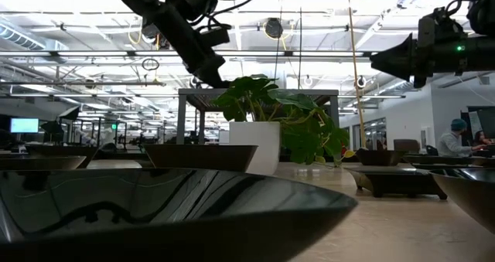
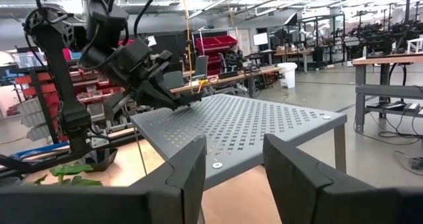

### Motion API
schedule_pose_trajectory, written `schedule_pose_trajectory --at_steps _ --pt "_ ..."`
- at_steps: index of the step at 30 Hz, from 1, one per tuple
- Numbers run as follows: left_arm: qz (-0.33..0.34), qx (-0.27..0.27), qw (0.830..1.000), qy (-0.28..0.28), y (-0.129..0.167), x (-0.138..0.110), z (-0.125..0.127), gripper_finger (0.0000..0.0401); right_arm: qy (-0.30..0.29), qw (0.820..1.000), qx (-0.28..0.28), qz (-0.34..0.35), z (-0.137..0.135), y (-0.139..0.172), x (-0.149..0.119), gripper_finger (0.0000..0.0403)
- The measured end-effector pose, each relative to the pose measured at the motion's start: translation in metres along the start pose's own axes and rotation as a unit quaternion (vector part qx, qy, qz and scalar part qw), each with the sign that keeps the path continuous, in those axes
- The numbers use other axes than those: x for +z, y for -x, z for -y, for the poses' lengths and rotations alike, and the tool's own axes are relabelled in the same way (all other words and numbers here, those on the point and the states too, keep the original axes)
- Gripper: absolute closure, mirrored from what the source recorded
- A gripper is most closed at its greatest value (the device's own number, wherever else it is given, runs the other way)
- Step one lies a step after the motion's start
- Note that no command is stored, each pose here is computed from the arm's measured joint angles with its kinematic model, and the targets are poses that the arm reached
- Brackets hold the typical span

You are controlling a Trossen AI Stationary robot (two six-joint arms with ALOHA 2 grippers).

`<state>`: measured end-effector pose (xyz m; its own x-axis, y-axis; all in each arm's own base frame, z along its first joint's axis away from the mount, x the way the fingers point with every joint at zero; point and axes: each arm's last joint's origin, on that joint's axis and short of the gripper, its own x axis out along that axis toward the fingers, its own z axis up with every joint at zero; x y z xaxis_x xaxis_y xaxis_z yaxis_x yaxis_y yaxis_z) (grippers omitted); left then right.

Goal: Pick & Place Mini shaped plates
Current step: Put the square black bowl on the shelf, then put the distorted square black bowl on the shelf

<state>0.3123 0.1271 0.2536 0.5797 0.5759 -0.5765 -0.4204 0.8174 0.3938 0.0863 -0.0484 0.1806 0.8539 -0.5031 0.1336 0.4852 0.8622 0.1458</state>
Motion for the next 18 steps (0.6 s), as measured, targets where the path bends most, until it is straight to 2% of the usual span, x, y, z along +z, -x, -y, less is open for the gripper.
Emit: schedule_pose_trajectory --at_steps 4,10,15,18 --pt "-0.006 0.023 0.999 0.034 0.0 0.0 -0.001 0.0378 0.0 1.0 -0.001 -0.003 0.0 0.0 0.0 0.0261" --pt "-0.006 0.031 0.998 0.059 0.001 0.0 0.0 0.0319 0.0 1.0 0.0 -0.003 0.0 0.0 0.0 0.0261" --pt "0.012 0.021 0.999 0.044 0.006 0.005 0.009 0.0275 0.001 1.0 -0.003 -0.002 0.0 0.0 0.0 0.0261" --pt "0.043 0.015 0.999 0.027 0.018 0.013 0.014 0.0259 0.0 0.999 -0.032 -0.008 0.002 0.0 -0.001 0.0261"
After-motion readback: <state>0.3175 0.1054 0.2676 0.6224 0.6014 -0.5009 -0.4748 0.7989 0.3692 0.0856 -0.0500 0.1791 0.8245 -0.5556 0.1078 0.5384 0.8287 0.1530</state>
